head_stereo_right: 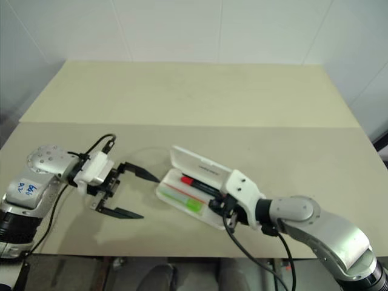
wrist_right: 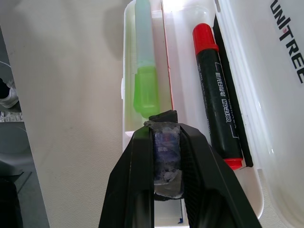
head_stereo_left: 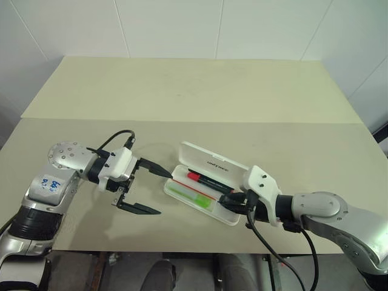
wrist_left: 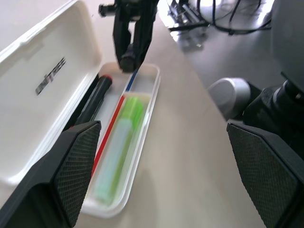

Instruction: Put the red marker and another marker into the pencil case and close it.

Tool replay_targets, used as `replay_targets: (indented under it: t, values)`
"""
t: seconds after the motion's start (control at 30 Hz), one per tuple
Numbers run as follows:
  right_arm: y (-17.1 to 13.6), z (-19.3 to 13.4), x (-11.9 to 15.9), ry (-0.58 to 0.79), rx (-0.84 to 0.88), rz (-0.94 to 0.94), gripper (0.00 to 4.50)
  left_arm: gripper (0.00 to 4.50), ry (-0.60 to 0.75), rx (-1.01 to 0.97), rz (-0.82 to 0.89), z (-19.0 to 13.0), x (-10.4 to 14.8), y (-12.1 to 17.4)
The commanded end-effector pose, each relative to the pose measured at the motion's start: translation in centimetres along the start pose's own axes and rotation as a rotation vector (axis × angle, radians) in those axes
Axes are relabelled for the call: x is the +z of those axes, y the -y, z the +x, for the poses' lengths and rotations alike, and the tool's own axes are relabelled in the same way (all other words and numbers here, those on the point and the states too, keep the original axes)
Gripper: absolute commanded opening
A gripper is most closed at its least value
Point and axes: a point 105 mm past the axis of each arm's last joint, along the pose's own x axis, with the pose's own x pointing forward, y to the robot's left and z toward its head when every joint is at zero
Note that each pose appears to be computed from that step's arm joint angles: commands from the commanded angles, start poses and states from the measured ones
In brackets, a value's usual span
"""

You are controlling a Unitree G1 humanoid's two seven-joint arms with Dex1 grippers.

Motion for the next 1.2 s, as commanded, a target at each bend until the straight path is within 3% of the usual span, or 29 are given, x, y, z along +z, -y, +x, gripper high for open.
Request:
replay_targets:
  t: [0.03,0.47,0.77,1.1,1.2]
  values:
    - [-0.4,-0.2,1.0,0.031,0.009,-0.032,0.41,4.5,-0.031,-0.001,0.028,-1.5,0.3,0.5]
    - [-0.7,-0.1,0.7,0.021,0.032,-0.006,0.41,4.5,-0.1,0.132,-0.007,-5.1,-0.4,0.3]
    - [-0.7,0.1,0.6,0.02,0.039,-0.002,0.41,4.5,-0.083,0.137,-0.002,-5.0,-0.2,0.1]
    - [-0.4,0.3,0.7,0.016,0.035,-0.008,3.92,4.5,-0.058,0.145,0.011,-4.4,-0.1,-0.4]
    - [-0.4,0.1,0.8,0.019,0.033,-0.014,3.92,4.5,-0.042,0.141,0.016,-4.0,0.1,-0.6]
